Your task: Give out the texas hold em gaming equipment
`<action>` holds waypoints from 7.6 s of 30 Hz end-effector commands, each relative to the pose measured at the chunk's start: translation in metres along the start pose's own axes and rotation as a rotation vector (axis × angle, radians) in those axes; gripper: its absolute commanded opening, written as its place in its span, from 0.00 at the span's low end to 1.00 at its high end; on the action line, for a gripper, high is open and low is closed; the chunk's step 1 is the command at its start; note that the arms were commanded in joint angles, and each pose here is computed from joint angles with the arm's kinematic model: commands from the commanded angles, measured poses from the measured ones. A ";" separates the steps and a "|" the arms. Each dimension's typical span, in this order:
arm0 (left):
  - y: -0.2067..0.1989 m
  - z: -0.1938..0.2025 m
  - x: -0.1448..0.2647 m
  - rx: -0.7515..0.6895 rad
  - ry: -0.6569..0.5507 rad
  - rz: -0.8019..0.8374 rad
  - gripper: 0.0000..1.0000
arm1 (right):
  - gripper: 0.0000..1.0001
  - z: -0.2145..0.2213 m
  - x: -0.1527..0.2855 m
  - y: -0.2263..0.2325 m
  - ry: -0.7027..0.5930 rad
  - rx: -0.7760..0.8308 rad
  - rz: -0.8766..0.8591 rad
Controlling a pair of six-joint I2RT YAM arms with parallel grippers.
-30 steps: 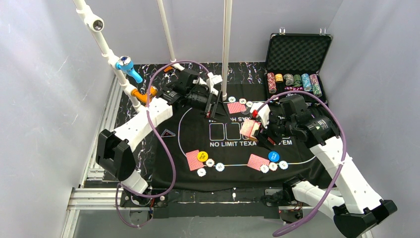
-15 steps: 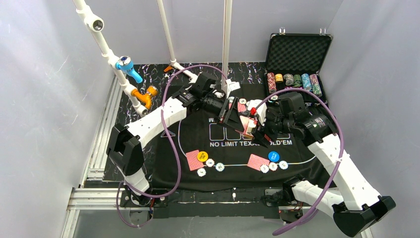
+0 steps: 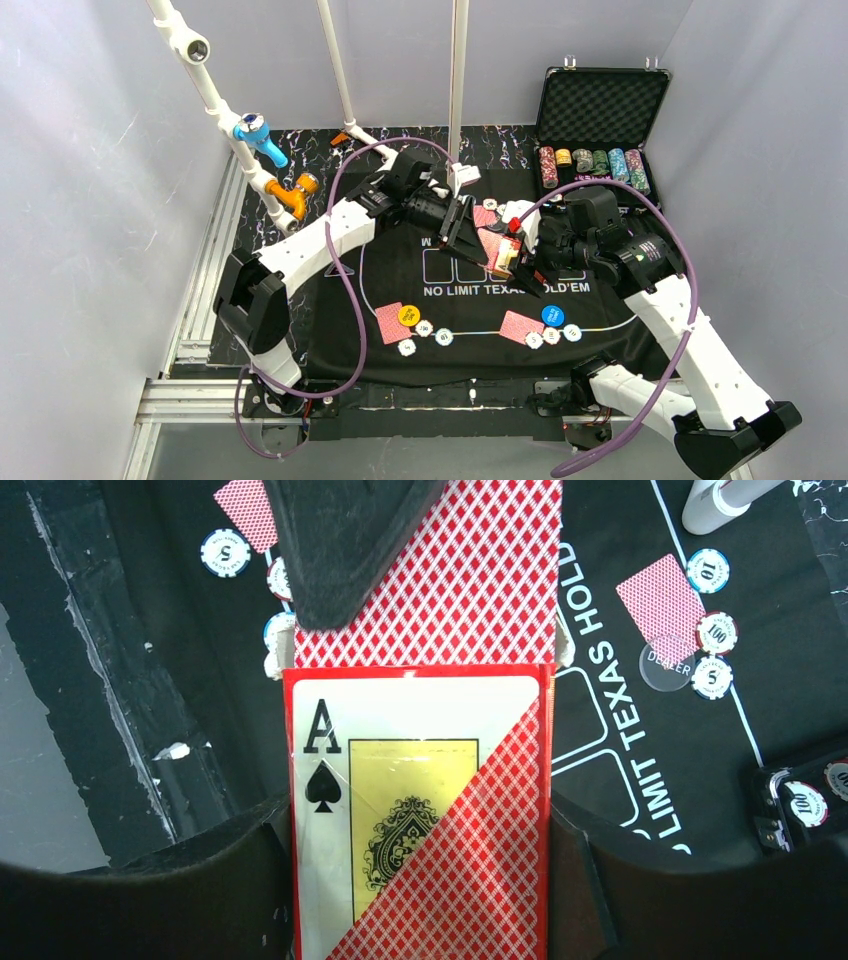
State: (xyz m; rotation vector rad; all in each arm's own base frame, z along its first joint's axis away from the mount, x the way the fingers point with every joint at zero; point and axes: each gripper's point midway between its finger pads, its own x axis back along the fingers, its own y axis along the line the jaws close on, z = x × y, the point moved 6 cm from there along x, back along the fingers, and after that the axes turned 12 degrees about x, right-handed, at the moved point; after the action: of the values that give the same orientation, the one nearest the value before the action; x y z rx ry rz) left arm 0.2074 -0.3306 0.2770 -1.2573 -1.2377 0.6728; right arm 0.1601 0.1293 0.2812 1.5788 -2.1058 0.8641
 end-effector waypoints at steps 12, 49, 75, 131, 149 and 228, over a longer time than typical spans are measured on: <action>-0.023 -0.008 0.029 -0.067 -0.117 0.048 0.44 | 0.01 -0.014 0.003 -0.002 -0.082 0.044 0.018; 0.082 -0.024 0.058 0.115 -0.259 -0.194 0.00 | 0.01 -0.007 0.015 0.005 -0.029 0.041 0.038; 0.163 0.024 -0.094 0.054 -0.017 -0.499 0.00 | 0.01 -0.005 0.026 0.009 0.003 0.039 0.057; -0.043 0.001 0.012 -0.104 -0.035 0.129 0.88 | 0.01 -0.005 0.018 0.012 -0.056 0.014 0.040; -0.015 0.000 -0.004 0.023 -0.022 0.050 0.33 | 0.01 -0.015 0.022 0.010 -0.097 0.032 0.041; 0.175 0.019 0.119 -0.466 0.541 -0.662 0.00 | 0.01 0.002 0.031 0.021 -0.016 0.033 0.050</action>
State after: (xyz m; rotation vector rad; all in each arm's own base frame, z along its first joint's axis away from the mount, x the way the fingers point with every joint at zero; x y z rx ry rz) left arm 0.2616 -0.1884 0.1532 -1.1674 -1.3117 -0.3292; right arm 0.1290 0.1065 0.2777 1.5292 -2.1045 0.8913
